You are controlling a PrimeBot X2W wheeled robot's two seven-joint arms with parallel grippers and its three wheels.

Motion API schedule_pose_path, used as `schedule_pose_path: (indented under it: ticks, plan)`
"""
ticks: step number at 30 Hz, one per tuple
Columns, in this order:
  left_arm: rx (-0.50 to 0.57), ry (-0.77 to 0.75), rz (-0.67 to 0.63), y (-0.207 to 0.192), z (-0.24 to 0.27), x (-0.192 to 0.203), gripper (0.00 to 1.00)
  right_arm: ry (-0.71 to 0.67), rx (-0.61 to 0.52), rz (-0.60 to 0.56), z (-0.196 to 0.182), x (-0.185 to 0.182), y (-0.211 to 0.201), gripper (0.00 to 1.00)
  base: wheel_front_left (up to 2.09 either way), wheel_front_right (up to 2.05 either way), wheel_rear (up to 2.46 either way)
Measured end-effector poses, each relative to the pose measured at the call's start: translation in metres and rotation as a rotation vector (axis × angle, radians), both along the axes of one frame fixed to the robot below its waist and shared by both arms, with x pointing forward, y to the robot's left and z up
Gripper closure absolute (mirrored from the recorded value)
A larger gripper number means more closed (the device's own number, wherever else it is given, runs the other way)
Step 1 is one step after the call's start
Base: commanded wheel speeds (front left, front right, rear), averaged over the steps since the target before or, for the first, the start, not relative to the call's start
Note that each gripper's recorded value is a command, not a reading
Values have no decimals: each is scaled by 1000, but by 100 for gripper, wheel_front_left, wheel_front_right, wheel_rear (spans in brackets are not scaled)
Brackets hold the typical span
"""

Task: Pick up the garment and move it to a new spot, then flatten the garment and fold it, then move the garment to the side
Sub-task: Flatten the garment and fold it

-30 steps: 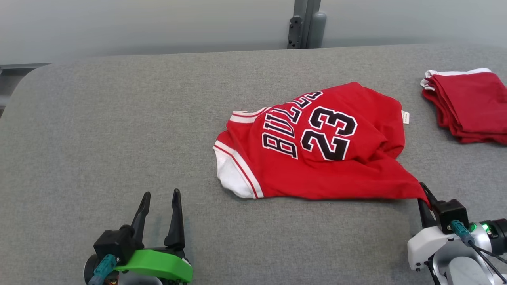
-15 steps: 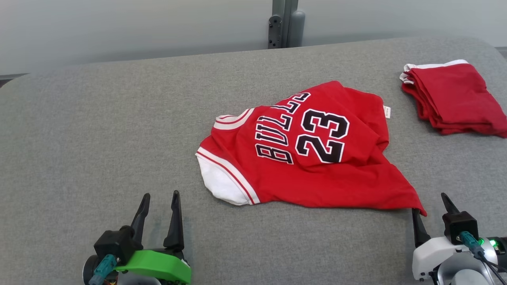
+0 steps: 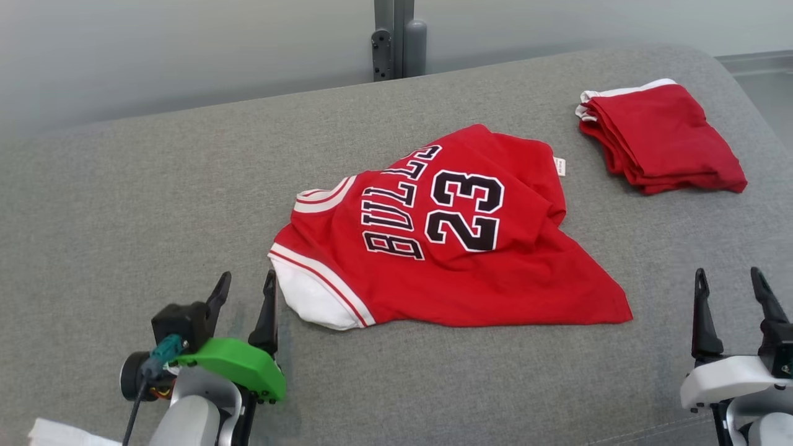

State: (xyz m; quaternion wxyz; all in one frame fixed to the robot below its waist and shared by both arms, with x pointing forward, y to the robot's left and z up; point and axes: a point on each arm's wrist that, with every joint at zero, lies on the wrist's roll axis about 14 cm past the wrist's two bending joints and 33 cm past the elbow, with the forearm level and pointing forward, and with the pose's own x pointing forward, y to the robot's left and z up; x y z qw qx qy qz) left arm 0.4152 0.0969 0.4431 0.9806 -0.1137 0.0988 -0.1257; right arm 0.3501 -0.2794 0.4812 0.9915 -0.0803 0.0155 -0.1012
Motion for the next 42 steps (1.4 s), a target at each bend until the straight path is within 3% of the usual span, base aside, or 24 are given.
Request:
schedule_pose_path:
  ticks: [5,14,23,24,25,26,27,32,42]
  plan:
    - [27,83,-27,-5,-20,18,0,-51,-30,7,18,4,2,0,0,0,0]
    - [29,198,-42,-14,-51,43,0,-43,-7,31,13,14,11,0,0,0,0]
    - [134,268,-130,-27,-64,59,0,-37,-6,26,12,16,9,0,0,0,0]
    - [140,276,-134,-28,-65,60,10,-40,-7,27,13,16,10,0,0,0,0]
    - [144,282,-138,-29,-66,60,51,-42,-7,28,13,16,10,0,0,0,0]
    - [148,291,-144,-30,-67,59,79,-43,-6,28,14,16,10,0,0,0,0]
    - [150,297,-154,-32,-67,58,100,-45,-5,28,14,15,10,0,0,0,0]
    - [145,269,-169,-36,-62,58,100,-55,0,28,17,16,10,0,0,0,0]
    - [64,13,-131,-37,-4,59,100,-84,8,55,24,19,19,0,0,0,0]
